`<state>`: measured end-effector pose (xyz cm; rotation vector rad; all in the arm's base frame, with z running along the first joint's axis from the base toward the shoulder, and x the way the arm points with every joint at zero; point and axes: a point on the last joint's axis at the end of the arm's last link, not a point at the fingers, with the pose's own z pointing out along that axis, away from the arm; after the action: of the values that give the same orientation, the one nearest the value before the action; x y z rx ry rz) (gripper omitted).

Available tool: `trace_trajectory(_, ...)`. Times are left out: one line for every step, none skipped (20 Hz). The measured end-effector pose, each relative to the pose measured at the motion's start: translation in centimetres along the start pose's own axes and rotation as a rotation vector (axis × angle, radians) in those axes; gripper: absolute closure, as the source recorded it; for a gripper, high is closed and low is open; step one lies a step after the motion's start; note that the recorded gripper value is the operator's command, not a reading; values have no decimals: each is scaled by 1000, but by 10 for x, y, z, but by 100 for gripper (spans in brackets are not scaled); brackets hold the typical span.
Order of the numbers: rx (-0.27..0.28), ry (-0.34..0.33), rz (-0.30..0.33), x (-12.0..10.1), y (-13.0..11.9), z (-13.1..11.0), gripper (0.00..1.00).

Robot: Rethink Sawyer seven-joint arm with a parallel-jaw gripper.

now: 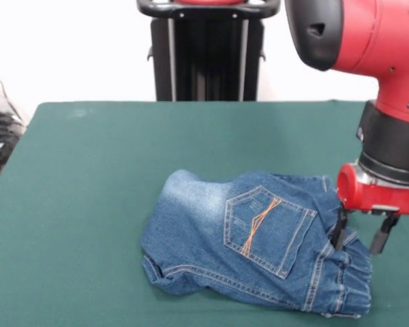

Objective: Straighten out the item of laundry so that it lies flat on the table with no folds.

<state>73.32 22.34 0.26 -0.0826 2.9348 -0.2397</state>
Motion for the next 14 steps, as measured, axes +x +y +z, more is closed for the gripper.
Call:
trace_trajectory(0,-3,0,-1,0,-2,0)
trace_trajectory(-1,-6,1,-3,-1,-4,0)
trace_trajectory(-2,-12,3,-5,-1,-8,0)
trace_trajectory(-3,-16,3,-7,-1,-10,0)
trace_trajectory(-3,-18,4,-8,-1,-12,0)
trace_trajectory(-3,-20,4,-9,-1,-13,0)
trace_trajectory(-4,-24,5,-11,-2,-16,0)
trace_trajectory(-4,-27,6,-12,-2,-17,0)
trace_trajectory(-5,-30,6,-13,-2,-20,0)
trace_trajectory(-6,-33,7,-14,-2,-21,0)
trace_trajectory(-6,-35,8,-15,-2,-23,0)
trace_trajectory(-6,-36,8,-16,-3,-24,0)
trace_trajectory(-6,-37,8,-16,-2,-24,0)
trace_trajectory(-6,-37,8,-16,-2,-24,0)
